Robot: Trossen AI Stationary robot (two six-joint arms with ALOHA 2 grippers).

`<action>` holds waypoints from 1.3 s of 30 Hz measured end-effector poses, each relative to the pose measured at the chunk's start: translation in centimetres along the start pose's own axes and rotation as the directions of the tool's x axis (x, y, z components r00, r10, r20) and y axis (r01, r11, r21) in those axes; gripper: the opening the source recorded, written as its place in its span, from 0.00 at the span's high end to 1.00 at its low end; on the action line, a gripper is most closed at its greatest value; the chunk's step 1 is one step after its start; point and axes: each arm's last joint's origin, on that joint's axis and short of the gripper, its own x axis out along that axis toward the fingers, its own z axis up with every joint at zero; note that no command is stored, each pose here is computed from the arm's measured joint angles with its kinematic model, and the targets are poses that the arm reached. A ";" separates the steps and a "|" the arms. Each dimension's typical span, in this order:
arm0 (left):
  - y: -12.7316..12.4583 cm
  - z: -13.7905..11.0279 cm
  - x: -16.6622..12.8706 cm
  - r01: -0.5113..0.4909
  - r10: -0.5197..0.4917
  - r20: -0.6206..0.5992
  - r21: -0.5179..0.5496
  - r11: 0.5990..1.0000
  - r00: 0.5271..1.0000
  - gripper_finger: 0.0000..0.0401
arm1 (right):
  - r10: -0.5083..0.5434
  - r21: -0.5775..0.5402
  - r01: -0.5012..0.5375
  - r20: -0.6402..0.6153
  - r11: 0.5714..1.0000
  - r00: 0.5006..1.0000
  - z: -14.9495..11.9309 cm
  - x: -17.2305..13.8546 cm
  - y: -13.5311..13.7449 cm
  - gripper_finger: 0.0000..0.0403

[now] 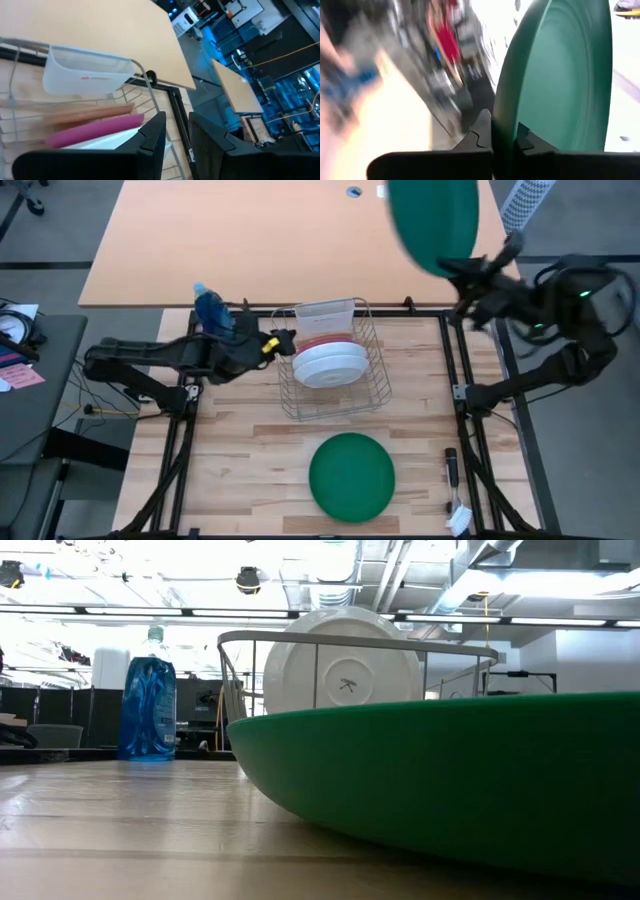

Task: Sort dishes
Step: Put the green plate in the dish rack

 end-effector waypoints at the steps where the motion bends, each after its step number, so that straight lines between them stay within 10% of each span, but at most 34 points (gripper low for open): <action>1: -0.1 -0.3 0.3 -0.002 0.002 -0.001 -0.002 1.000 1.000 0.80 | -0.010 -0.089 0.005 -0.060 0.996 0.998 0.3 0.6 0.3 0.97; 7: -1.3 -0.7 1.0 0.068 -0.069 0.035 0.029 0.997 0.997 0.80 | -0.010 -0.318 -0.077 -0.264 0.945 0.965 2.1 3.8 2.7 0.97; 22: -2.2 3.4 -1.6 0.096 -0.135 0.252 0.162 0.982 0.958 0.80 | 0.017 -0.270 -0.065 -0.174 0.961 0.985 6.3 3.1 4.3 0.98; 31: -1.5 4.5 -2.0 0.047 -0.105 0.268 0.215 0.975 0.958 0.80 | -0.016 0.135 0.044 -0.200 0.990 0.980 5.6 3.1 3.6 0.98; 39: -0.3 5.4 -1.5 0.052 -0.094 0.174 0.229 0.972 0.980 0.80 | 0.019 0.575 0.118 -0.226 0.810 0.974 5.0 3.0 3.9 0.98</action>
